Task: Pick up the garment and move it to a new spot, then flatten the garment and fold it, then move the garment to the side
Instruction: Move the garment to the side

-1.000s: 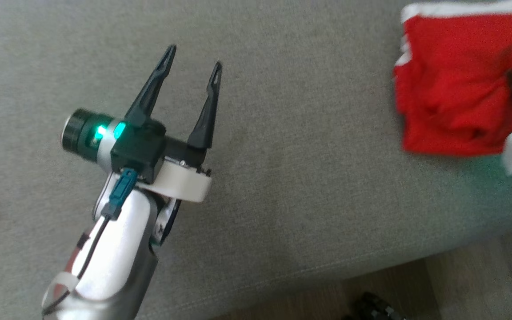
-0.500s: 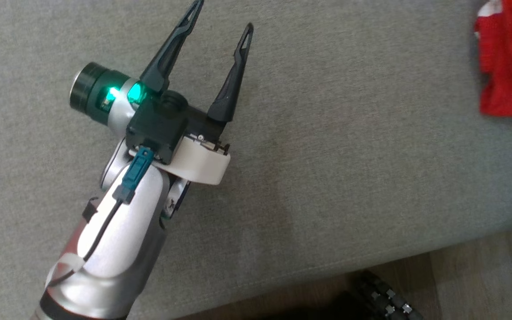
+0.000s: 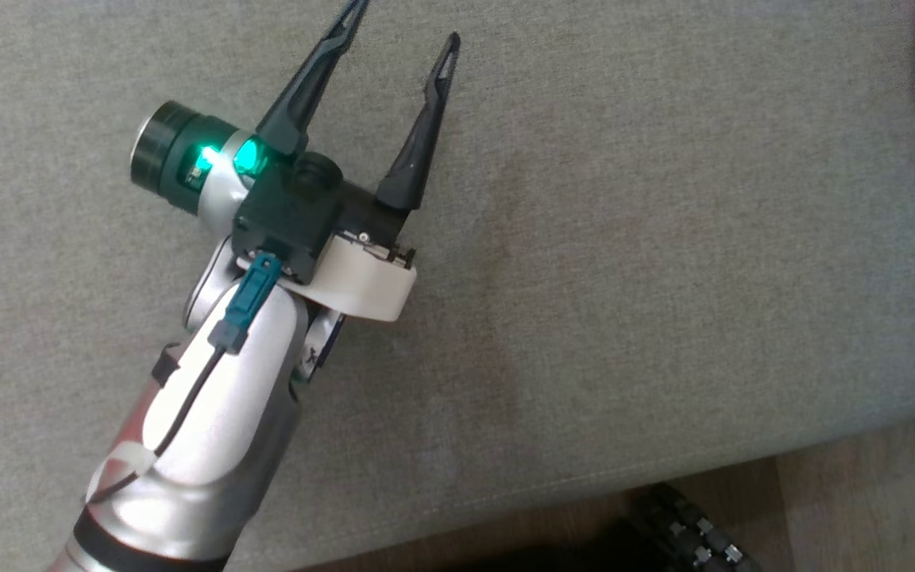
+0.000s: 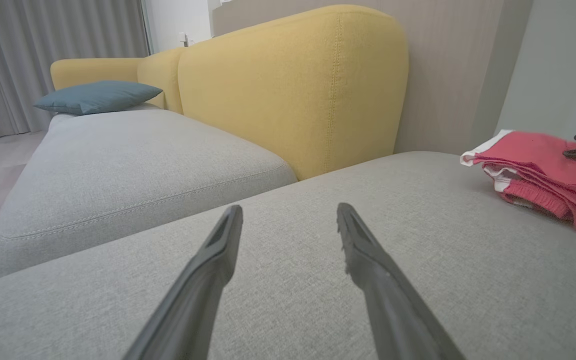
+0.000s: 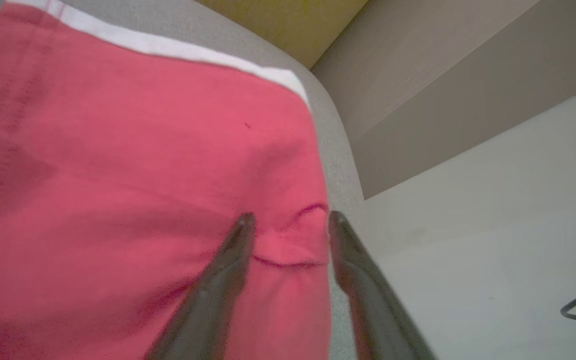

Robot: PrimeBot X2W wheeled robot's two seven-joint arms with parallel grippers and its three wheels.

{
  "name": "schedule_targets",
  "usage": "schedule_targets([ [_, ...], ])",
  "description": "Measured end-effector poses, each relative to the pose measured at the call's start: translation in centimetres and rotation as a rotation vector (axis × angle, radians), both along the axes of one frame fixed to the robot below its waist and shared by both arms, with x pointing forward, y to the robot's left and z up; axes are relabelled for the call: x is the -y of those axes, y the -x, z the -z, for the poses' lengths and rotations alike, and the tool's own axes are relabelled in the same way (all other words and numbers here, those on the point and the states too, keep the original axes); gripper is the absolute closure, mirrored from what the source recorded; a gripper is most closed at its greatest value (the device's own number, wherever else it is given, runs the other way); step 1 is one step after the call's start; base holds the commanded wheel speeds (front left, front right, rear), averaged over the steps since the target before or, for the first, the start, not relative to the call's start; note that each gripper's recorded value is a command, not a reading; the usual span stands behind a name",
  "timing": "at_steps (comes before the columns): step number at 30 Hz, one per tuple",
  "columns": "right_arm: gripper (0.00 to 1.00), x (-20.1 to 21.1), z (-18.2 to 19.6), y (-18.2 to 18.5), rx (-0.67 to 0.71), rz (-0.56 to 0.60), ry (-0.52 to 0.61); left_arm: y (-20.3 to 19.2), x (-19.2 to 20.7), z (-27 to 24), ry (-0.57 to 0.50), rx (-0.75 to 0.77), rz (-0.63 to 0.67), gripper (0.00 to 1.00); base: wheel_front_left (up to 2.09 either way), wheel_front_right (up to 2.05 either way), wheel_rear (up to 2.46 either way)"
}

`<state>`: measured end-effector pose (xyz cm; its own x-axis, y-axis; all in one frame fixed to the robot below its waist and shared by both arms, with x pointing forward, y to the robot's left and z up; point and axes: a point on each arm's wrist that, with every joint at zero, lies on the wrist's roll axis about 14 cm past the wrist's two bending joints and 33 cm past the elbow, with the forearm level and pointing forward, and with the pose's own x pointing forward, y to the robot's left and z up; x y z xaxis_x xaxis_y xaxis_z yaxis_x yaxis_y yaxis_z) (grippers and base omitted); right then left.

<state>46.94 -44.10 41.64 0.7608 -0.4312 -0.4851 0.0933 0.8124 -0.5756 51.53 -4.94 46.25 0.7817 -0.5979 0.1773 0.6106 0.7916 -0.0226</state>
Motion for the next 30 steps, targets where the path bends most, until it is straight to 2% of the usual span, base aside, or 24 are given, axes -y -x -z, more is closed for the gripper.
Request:
schedule_targets([
  [7, 0.0, -1.1, -1.6, 0.2, 0.128, -0.002, -0.035, 0.4, -0.2, -1.9, 0.007, 0.031, -0.005, 0.0, 0.0, 0.0, 0.0],
  [11, 0.0, -2.8, -2.5, 1.0, 0.261, -0.004, -0.117, 1.0, -0.8, -2.8, 0.002, 0.037, -0.029, 0.0, 0.0, 0.0, 0.0],
  [20, 0.0, -11.1, -4.2, 3.5, 0.498, -0.073, -0.336, 3.8, -4.6, -3.3, -0.025, -0.016, -0.147, 0.0, 0.0, 0.0, 0.0],
  [30, 0.0, -21.2, -6.6, 4.2, 0.599, -0.229, -0.555, 6.7, -10.9, -4.2, -0.044, -0.045, -0.343, 0.0, 0.0, 0.0, 0.0],
])
